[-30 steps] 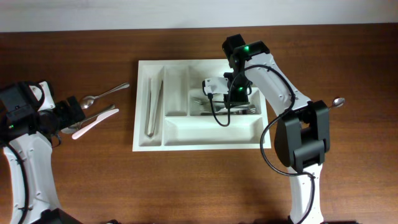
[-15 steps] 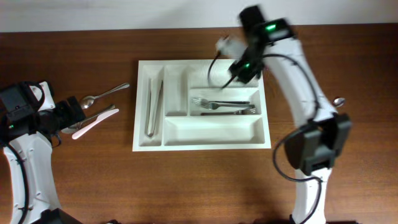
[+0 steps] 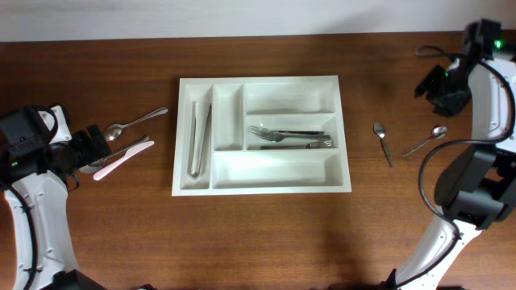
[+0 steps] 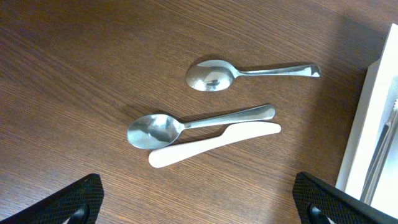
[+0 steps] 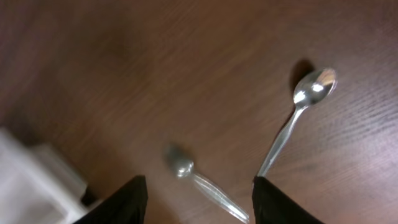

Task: Pack container
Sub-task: 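Lower the fork into the middle compartment and release, then move the right gripper to the fork lying right of the tray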

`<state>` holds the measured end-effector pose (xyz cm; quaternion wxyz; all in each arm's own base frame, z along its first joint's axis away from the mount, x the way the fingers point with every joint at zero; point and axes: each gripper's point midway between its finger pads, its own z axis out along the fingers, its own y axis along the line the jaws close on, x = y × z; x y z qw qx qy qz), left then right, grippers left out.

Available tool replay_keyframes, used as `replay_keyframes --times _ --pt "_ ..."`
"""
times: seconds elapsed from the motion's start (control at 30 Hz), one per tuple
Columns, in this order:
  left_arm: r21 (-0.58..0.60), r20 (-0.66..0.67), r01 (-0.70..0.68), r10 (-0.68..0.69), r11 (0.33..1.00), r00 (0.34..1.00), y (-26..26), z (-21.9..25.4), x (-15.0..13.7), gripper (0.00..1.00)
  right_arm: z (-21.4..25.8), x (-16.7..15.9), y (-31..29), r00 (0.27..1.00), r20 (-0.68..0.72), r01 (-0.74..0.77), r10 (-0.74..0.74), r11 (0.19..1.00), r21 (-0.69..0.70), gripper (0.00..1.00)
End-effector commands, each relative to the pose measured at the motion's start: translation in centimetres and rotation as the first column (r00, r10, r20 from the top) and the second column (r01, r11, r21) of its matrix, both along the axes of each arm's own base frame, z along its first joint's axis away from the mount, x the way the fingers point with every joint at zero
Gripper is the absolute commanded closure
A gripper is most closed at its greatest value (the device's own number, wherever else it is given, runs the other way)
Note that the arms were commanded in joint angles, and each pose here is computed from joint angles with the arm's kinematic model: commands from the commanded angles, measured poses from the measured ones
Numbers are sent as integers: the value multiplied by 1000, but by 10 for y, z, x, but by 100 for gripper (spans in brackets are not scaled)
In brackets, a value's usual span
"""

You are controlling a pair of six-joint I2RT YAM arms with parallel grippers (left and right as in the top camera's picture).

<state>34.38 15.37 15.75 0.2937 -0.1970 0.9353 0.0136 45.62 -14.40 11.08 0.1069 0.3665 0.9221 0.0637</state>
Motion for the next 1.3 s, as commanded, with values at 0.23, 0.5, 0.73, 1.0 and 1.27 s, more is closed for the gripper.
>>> replay_keyframes --times 0.23,0.5,0.73,1.0,1.27 --pt "-12 20 -2 2 1000 1000 0 5 4 1 -66 -33 -36 985 -82 158 -154 987 42 41" --pt "-12 20 -2 2 1000 1000 0 5 4 1 -74 -41 -57 999 26 -48 46 992 115 25" --pt "-12 20 -2 2 1000 1000 0 5 4 1 -79 -33 -67 976 135 -186 170 975 118 20" --pt "-12 20 -2 2 1000 1000 0 5 4 1 -119 -35 -64 979 99 -191 176 966 174 31" --pt "-12 20 -2 2 1000 1000 0 5 4 1 -140 -38 -64 983 102 -173 153 958 228 34"
